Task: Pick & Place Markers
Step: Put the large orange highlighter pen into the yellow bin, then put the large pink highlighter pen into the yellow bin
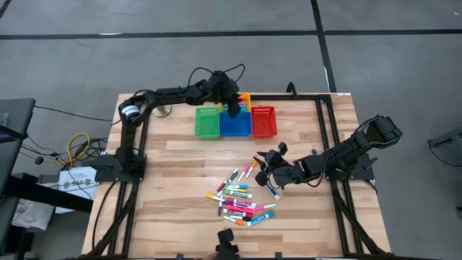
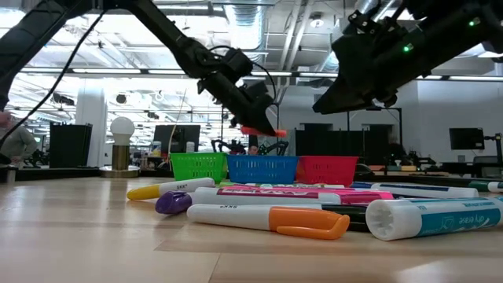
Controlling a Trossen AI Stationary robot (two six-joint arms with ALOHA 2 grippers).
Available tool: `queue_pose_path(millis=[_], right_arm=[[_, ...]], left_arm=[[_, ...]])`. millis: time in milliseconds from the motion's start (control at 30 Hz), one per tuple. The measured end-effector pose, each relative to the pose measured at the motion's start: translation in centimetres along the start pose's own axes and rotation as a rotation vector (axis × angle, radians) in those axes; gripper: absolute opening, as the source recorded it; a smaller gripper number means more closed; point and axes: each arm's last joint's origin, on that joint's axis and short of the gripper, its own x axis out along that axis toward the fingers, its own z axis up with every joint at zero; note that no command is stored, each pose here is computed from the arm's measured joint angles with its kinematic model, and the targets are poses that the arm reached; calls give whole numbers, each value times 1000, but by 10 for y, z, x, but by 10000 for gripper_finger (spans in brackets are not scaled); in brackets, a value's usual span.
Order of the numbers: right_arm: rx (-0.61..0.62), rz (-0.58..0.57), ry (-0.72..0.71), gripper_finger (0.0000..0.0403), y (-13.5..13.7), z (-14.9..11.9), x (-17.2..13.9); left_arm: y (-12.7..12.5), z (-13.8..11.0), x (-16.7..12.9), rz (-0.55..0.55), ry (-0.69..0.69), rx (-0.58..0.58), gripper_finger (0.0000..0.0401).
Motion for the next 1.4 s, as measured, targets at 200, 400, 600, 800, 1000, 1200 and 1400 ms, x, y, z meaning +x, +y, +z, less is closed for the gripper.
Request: queue_pose_path(millis=[200, 400, 600, 800, 1000, 1200, 1400], right_arm=[[-7, -3, 5, 102, 0, -1, 0], [-13, -6, 10, 102, -1, -1, 0], [-12, -5, 10, 102, -1, -1, 0], [-13, -6, 11, 102, -1, -2, 0], [-13, 1, 15, 102, -1, -2, 0], [-14, 6, 18, 102, 0, -2, 0], [-16, 11, 23, 102, 0, -2, 0]], left_arm=[[12, 0, -2, 29, -23, -8, 81], [19, -3, -3, 44, -18, -19, 81], [13, -2, -1, 29, -19, -10, 81], [13, -2, -1, 30, -20, -10, 86], [13, -2, -1, 41, -17, -12, 115], [13, -2, -1, 43, -15, -19, 131], [13, -2, -1, 44, -15, -22, 128]])
